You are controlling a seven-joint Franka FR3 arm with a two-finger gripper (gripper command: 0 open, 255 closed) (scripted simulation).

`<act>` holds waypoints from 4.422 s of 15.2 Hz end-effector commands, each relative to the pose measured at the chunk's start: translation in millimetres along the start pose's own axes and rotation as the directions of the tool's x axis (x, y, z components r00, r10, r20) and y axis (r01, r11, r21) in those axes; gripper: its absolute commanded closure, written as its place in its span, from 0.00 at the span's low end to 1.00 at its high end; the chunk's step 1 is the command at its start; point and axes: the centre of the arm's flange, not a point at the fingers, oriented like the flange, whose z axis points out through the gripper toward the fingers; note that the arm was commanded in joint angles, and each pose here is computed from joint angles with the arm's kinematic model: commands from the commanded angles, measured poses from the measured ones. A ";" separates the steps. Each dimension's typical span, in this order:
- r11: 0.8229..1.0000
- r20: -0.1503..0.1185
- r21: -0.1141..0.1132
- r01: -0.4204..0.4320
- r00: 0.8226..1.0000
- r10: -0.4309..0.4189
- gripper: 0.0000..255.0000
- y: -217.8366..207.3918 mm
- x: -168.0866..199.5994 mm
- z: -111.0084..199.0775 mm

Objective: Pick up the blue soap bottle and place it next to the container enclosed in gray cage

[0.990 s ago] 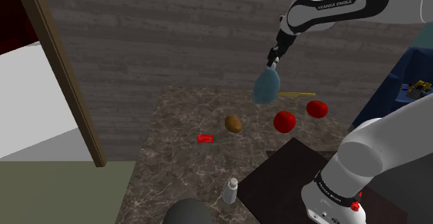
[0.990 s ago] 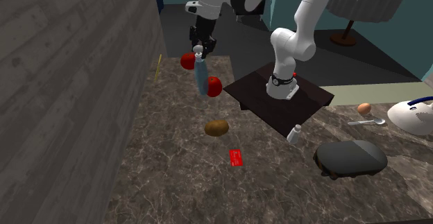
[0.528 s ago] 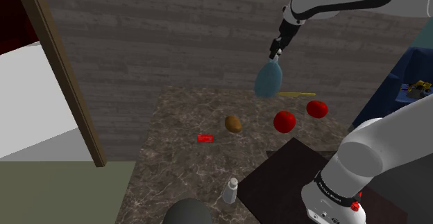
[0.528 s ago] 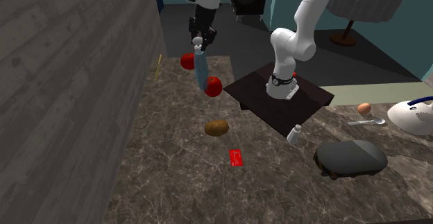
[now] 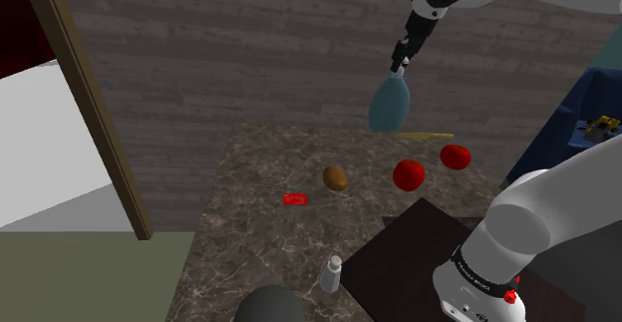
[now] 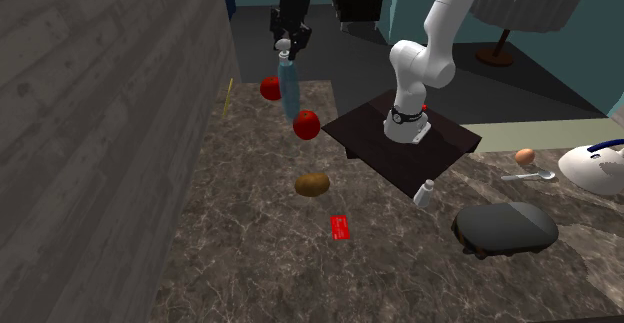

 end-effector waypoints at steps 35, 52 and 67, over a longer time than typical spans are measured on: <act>1.000 0.000 0.000 0.000 1.000 0.000 1.00 -180.5 -11.6 -95.5; 1.000 0.000 0.000 0.000 1.000 0.000 1.00 -400.8 -52.6 -85.4; 1.000 0.000 0.000 0.000 1.000 0.000 1.00 -595.3 -88.8 -76.5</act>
